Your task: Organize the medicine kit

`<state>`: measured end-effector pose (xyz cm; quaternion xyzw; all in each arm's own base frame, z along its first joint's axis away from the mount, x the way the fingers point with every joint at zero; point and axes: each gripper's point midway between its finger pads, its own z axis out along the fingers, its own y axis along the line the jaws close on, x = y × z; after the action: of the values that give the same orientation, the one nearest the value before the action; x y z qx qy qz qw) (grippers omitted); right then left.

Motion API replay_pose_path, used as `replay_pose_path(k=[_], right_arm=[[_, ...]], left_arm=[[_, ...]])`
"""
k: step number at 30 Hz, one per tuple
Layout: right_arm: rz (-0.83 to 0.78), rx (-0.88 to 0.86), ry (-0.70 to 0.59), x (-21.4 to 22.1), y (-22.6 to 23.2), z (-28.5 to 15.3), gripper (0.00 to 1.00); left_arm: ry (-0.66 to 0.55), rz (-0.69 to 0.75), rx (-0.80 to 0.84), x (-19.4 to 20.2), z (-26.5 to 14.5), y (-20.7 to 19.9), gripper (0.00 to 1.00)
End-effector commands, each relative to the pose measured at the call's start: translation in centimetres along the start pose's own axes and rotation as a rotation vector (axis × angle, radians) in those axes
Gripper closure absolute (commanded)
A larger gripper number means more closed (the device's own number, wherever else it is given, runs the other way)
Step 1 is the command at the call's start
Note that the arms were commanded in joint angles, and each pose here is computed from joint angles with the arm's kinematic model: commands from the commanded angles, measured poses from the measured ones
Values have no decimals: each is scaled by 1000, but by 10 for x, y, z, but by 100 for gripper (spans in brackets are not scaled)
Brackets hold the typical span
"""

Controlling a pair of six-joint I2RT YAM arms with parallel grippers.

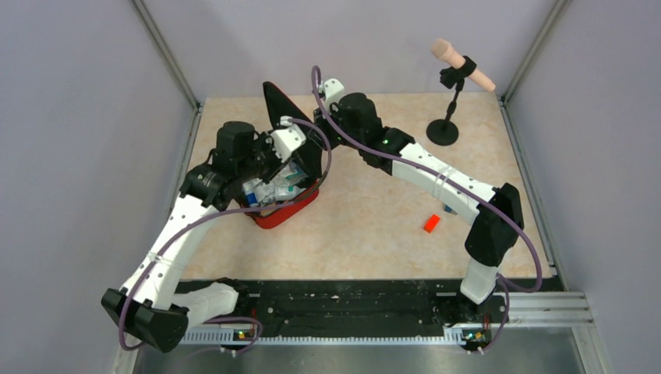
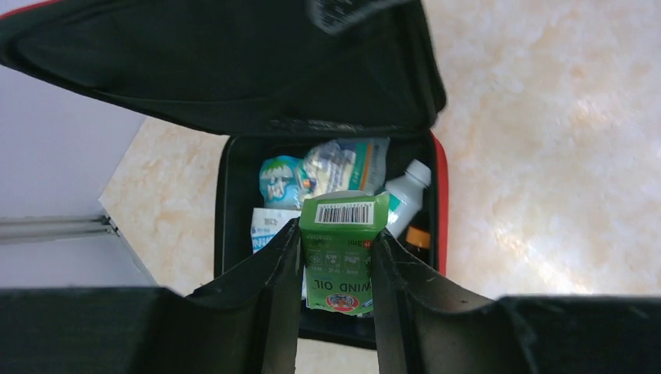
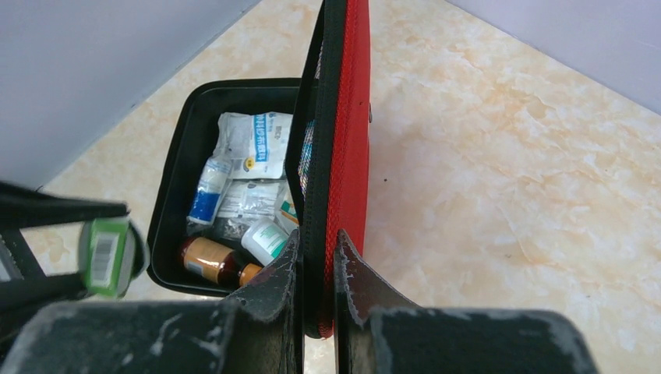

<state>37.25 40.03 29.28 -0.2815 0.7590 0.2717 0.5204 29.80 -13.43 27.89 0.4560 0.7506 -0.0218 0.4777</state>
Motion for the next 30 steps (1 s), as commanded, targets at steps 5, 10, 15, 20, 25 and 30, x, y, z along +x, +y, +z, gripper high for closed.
replay_pose_path(k=[5,10,15,20,25,30], right_arm=[[6,-29,31,8,5,6,92],[11,-38,30,7,7,8,92],[15,-42,33,7,9,14,92],[24,-50,46,11,11,18,92],[17,-38,38,7,9,16,92],[13,-27,32,5,7,14,92]], left_arm=[[-253,-263,-225,-61,14,87,76],[-379,-402,-282,-75,18,129,78],[-515,-491,-249,-91,31,147,75],[-646,-576,-206,-101,39,156,75],[-752,-737,-143,-86,48,158,76],[-788,-752,-119,-74,49,147,77]])
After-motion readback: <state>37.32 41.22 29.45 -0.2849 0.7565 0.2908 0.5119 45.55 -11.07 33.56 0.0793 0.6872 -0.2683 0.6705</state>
